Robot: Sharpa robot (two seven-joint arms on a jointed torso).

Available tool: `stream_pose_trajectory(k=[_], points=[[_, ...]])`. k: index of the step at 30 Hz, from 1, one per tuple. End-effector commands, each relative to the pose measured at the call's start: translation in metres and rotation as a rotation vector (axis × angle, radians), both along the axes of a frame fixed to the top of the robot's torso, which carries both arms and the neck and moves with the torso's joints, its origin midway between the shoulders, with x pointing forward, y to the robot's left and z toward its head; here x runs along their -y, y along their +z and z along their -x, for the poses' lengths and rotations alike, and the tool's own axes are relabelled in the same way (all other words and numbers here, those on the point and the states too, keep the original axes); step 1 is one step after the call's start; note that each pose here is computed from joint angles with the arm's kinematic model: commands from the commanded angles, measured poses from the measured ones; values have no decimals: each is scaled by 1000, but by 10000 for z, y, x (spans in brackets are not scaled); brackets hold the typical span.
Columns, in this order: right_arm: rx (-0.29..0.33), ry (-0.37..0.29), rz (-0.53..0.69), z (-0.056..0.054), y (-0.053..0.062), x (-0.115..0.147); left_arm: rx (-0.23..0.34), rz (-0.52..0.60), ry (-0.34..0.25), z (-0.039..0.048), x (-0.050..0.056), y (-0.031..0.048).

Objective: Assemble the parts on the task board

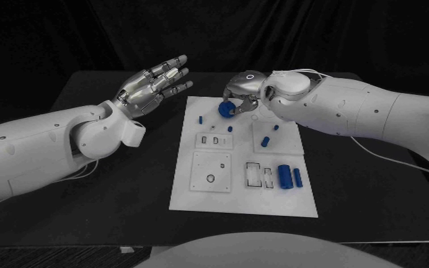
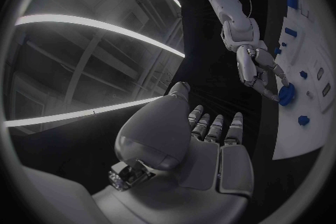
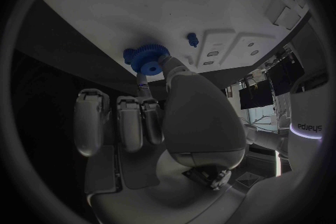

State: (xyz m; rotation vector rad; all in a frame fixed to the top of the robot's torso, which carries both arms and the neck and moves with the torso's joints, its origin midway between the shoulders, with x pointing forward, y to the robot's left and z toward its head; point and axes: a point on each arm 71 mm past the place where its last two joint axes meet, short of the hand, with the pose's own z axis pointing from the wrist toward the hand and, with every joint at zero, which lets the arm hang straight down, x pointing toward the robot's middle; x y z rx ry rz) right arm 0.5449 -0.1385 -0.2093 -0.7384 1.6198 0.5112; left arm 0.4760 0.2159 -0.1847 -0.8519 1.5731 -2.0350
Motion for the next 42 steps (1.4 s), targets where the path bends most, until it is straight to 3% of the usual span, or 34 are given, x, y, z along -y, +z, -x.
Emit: stream_pose_trajectory(k=[1,42], points=[[-20,3,22,5,-32,-9,0,15,-14,6,20,6],[-56,-12,47,3,-118,56,-7,10,-16,-3,13,-17]])
